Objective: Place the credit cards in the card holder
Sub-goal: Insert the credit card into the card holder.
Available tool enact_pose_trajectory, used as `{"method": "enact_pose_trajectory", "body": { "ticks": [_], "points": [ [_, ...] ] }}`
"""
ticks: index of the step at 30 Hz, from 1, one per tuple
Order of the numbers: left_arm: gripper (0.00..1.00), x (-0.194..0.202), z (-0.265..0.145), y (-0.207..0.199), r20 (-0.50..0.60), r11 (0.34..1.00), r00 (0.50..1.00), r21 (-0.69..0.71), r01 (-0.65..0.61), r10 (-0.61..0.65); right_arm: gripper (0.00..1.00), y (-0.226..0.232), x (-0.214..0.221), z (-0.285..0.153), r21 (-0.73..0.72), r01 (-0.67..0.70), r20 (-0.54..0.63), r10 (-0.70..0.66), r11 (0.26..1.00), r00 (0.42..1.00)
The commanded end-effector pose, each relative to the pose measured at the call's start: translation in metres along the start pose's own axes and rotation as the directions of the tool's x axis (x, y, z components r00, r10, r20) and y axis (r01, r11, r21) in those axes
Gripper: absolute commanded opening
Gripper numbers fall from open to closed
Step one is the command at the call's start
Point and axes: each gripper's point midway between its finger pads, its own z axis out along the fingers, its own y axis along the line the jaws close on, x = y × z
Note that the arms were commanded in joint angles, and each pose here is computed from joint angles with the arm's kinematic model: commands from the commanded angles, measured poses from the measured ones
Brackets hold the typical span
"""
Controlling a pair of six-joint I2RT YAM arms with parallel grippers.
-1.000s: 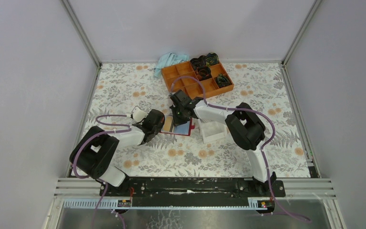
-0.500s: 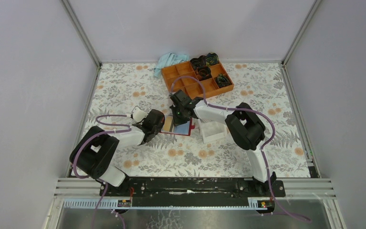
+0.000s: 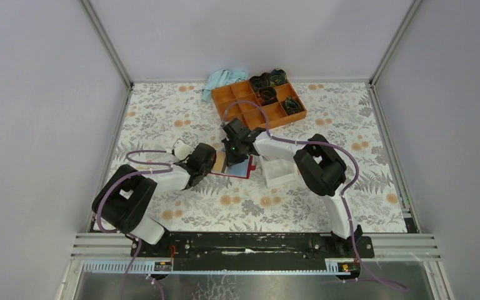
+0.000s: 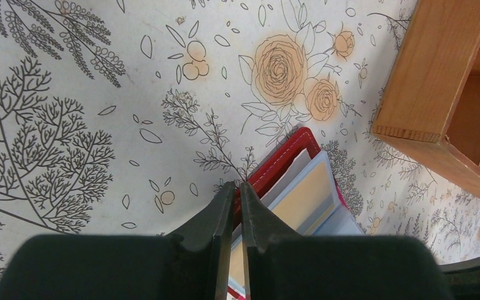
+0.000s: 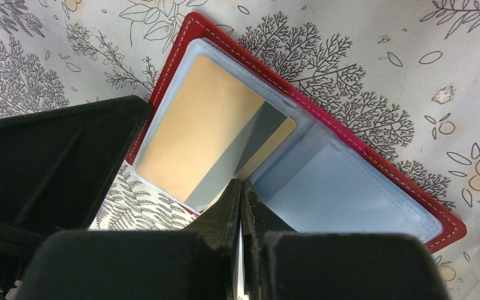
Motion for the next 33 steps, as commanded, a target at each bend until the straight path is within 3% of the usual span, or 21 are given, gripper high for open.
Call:
{"method": "enact_pose_trajectory", "body": {
  "ticks": [1,9,16,27,33],
  "points": [
    [0.15,0.019,0.001,0.043,-0.07,0.99,0.995,-0.112,-0.083,0.075,0.04,0.013,-0.013,-0.006,-0.02,0.017,0.043,-0.016,1.0,0.999],
    [0.15,0.01,-0.003,0.042,-0.037,0.989,0.996,-0.119,-0.082,0.078,0.13,0.011,-0.026,-0.03,0.012,0.035,0.108,-0.036,0.999,0.993],
    [0.16,0.0,-0.008,0.04,0.001,0.988,0.996,-0.127,-0.085,0.086,0.31,0.017,-0.036,-0.044,-0.002,0.051,0.14,-0.05,0.999,0.989],
    [0.18,-0.015,-0.016,0.04,0.051,0.987,0.994,-0.136,-0.088,0.095,0.41,0.024,-0.05,-0.078,-0.006,0.072,0.211,-0.069,0.997,0.975],
    [0.24,-0.02,-0.021,0.036,0.064,0.988,0.992,-0.118,-0.102,0.11,0.55,0.021,-0.062,-0.11,0.027,0.092,0.277,-0.096,0.995,0.956]
  ]
}}
